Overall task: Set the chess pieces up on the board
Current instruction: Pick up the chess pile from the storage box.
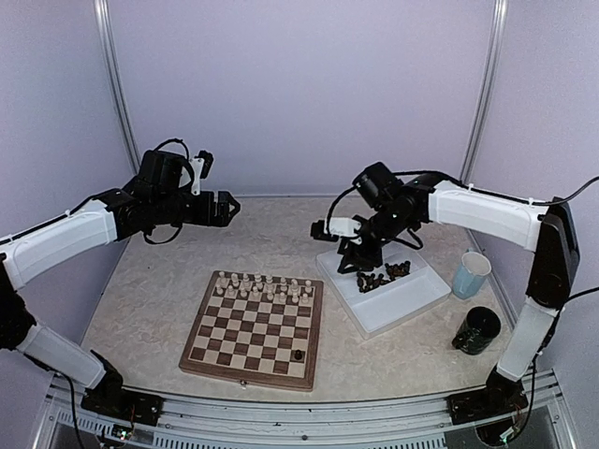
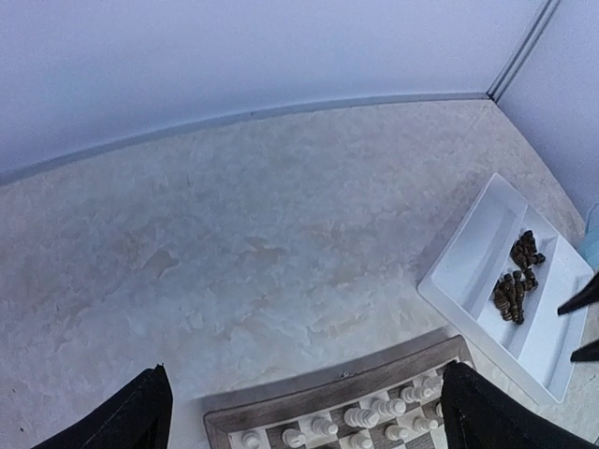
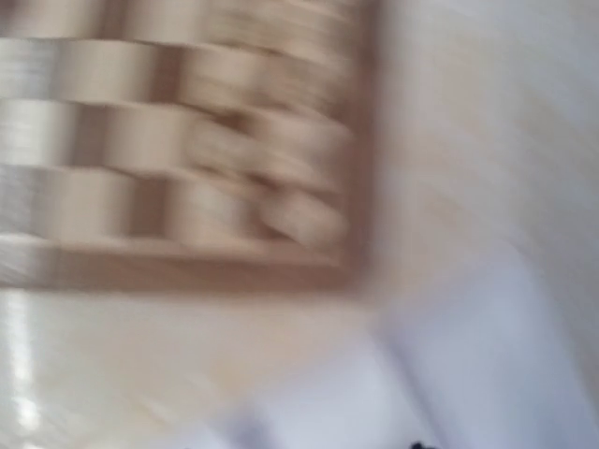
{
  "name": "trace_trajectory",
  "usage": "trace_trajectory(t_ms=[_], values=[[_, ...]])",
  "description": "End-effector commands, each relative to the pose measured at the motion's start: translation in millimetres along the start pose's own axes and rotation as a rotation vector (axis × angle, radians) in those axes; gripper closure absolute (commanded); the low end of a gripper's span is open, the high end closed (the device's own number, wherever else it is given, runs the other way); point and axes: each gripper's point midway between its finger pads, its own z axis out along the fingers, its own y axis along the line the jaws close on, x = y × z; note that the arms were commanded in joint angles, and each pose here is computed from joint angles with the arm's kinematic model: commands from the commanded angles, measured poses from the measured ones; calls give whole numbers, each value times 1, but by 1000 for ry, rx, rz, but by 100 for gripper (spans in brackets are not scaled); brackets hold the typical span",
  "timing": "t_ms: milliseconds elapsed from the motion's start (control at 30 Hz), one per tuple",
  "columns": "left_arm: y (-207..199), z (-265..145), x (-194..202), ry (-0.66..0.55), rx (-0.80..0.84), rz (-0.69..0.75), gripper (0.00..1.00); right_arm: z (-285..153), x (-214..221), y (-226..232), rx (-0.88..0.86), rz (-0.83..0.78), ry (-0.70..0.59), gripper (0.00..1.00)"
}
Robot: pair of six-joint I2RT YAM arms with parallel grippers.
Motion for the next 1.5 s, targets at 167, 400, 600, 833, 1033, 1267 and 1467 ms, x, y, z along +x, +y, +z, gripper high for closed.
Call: trace_trajectory(t_ms=[167, 400, 600, 833, 1033, 1267, 1467], values=[[-82, -56, -92, -371, -57, 252, 1, -52, 117, -95, 219, 405, 6, 50], [-112, -15, -91, -360, 69, 239, 1, -34, 194, -111, 246, 584, 161, 56], [-87, -13, -71, -346, 234, 119, 17, -14, 204, -107, 188, 636, 184, 63], [-89, 6, -46, -237, 246, 138, 21, 5, 207, -96, 101, 670, 195, 71], [-84, -3, -51, -263, 193, 162, 21, 17, 191, -86, 57, 642, 184, 73], [-84, -5, -52, -266, 184, 167, 20, 35, 172, -75, -31, 644, 156, 74], [-83, -2, -45, -239, 149, 190, 20, 30, 178, -97, 82, 652, 192, 79]])
